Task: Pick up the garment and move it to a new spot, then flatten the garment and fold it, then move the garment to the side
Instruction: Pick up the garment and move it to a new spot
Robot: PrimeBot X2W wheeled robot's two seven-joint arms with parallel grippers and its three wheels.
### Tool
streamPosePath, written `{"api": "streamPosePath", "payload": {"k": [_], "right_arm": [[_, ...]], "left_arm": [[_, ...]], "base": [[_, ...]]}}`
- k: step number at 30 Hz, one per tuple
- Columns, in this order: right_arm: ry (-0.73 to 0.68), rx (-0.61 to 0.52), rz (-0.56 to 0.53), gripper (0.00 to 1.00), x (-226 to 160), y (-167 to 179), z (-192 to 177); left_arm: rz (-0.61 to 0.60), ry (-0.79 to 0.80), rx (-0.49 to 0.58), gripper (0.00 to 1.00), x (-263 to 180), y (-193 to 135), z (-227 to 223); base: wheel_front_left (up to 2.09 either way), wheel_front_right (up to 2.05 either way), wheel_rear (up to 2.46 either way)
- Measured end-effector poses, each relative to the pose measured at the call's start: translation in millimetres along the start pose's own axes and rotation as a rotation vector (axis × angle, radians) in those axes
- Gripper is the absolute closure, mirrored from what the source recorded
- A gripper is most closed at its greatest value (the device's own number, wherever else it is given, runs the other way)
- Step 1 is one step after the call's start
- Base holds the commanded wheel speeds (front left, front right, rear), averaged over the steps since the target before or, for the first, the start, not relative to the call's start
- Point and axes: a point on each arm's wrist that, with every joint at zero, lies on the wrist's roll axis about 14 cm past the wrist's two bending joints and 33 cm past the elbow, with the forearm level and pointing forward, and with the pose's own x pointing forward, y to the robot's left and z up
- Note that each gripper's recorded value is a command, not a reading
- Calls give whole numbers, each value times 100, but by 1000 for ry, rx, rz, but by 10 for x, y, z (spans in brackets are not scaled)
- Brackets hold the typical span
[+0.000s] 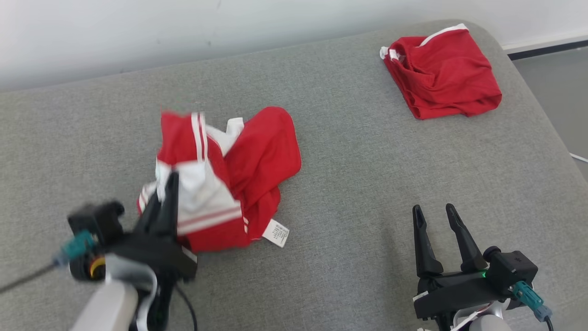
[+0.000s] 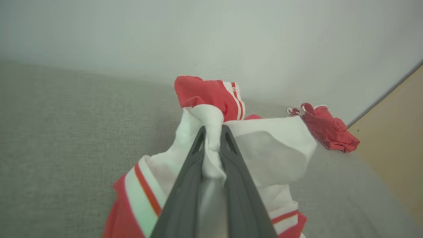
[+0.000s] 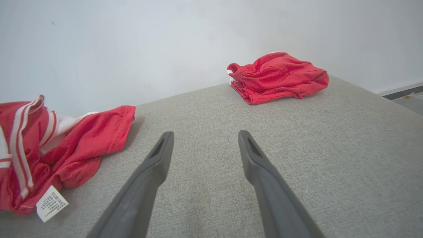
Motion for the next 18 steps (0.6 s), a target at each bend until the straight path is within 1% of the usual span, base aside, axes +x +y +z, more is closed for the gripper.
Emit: {"api": "streamPosePath", "payload": {"k": [4,5,6,11,18], "right_arm": [[2,-7,11,0,17,33,-9],[2,-7,15,0,21,43,-8],[1,-9,18,0,24,53,-5],[-13,-13,41,0,28,123,36],[-39,-20,91,0,46,287,110]], "left_arm": [[51,63,32,100,-170,179,-271],[58,70,45,57,-199,200,-306],[63,62,56,0,-219,217,-308],[80,-19,97,0,-296,249,-147],[141,-130,209,0,-511,409,208]], "base": [[0,0,0],[0,0,0],[0,0,0],[0,0,0],[0,0,0]]}}
